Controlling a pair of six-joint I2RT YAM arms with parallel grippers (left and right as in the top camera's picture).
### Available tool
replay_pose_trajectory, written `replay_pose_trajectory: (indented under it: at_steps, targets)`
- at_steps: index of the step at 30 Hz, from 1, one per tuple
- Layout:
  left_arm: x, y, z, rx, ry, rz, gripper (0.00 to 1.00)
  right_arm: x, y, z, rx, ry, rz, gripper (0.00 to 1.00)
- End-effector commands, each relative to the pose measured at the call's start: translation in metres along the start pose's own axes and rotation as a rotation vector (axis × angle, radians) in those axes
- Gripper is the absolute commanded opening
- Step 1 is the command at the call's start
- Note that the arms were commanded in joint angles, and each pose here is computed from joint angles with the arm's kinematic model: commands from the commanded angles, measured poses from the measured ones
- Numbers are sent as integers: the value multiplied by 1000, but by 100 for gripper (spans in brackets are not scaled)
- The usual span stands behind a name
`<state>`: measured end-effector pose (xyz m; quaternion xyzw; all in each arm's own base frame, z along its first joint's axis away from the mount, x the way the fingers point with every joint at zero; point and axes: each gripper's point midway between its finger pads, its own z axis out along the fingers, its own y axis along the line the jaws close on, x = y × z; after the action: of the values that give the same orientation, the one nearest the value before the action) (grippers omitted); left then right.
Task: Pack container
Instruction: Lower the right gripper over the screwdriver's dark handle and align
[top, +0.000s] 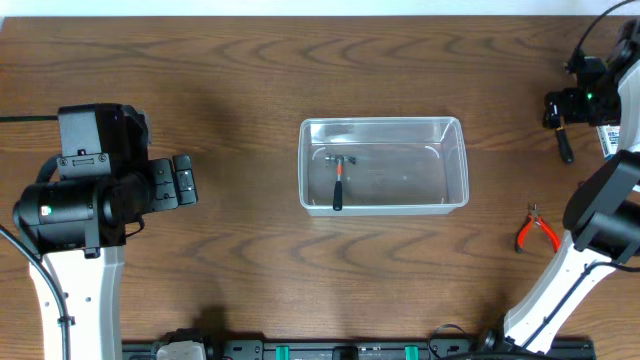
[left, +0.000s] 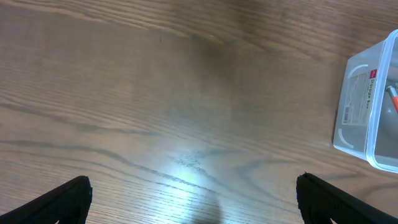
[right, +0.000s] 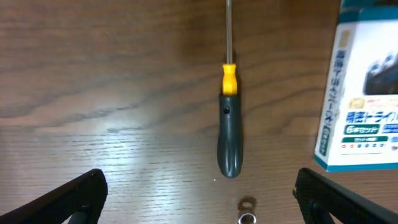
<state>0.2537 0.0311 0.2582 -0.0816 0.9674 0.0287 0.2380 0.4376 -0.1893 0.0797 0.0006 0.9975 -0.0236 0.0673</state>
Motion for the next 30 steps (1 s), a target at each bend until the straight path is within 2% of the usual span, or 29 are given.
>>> replay_pose_trajectory:
  at_steps: [1, 6, 30]
  targets:
    - [0, 3, 1, -11, 4, -14, 98, 9, 1, 28, -32, 63, 21, 99]
    - [0, 3, 1, -11, 4, -13, 98, 11, 1, 43, -40, 83, 21, 99]
    - [0, 3, 1, -11, 4, -14, 98, 13, -17, 54, -24, 78, 12, 99]
